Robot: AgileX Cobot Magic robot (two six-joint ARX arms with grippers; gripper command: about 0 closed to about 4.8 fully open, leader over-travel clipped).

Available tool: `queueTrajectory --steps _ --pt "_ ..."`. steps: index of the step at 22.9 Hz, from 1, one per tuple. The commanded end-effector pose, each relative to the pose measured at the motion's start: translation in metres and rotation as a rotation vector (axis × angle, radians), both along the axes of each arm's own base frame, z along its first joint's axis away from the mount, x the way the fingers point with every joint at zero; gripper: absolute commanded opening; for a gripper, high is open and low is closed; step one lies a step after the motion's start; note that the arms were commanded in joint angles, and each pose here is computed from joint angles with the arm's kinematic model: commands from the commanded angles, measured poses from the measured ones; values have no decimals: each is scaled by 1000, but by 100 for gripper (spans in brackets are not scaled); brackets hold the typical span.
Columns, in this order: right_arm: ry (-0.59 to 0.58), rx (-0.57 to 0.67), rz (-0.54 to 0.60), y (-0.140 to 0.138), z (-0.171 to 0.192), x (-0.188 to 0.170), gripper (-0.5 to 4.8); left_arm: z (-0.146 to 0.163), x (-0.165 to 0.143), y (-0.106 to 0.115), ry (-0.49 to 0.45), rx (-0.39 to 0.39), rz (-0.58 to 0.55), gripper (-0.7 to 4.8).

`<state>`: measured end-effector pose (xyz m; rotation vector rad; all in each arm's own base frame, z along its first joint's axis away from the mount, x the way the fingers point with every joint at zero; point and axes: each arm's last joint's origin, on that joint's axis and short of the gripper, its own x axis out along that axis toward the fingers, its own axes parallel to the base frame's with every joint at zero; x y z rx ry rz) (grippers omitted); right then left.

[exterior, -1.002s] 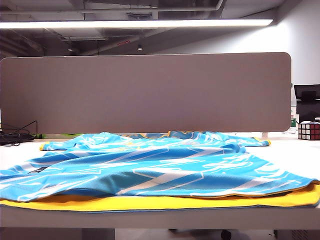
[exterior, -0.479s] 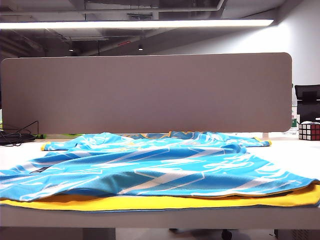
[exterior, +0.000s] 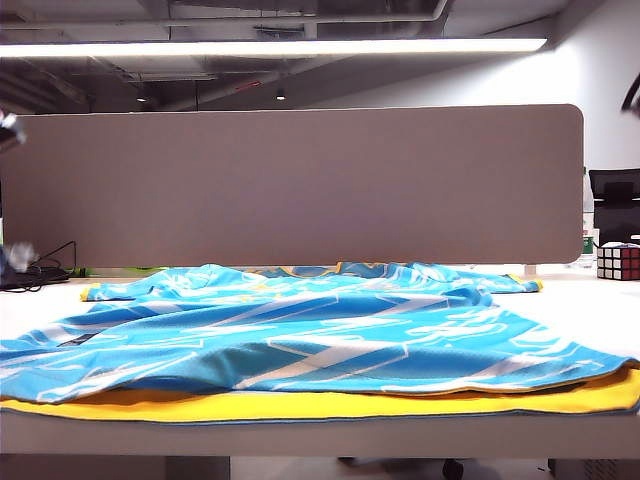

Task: Fold the bottom side of the soccer jersey horizontally towards the center, about one-third of the way, then fold the sleeve back towards the center, creating a straight line along the edge of the the soccer jersey, and finally fold the bottom of the soccer jersey up towards the top, creating a neat rectangle.

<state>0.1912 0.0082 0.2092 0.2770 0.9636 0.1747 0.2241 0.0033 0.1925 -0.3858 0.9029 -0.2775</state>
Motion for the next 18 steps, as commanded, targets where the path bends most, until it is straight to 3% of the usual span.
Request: queueTrajectory --steps 1,3,5,10,13,14,16,18 --pt "57 11 20 -1 -9 5 139 -10 5 9 47 -57 -33 115" --pt "85 10 24 -2 -14 8 179 -17 5 17 90 -71 -10 177" --pt "121 20 14 -5 -21 11 222 -23 2 26 139 -80 15 185" --pt "167 109 28 -7 -32 18 227 -26 -2 29 186 -92 36 185" --pt "206 133 38 -6 -41 23 284 -26 -4 29 204 -93 33 189" --pt "211 157 48 -6 -43 25 284 -26 -4 29 201 -89 28 198" --pt "222 181 55 -5 -49 28 284 -28 -3 29 202 -73 24 271" --pt "232 184 52 -5 -52 30 284 -31 -3 30 218 -69 28 287"
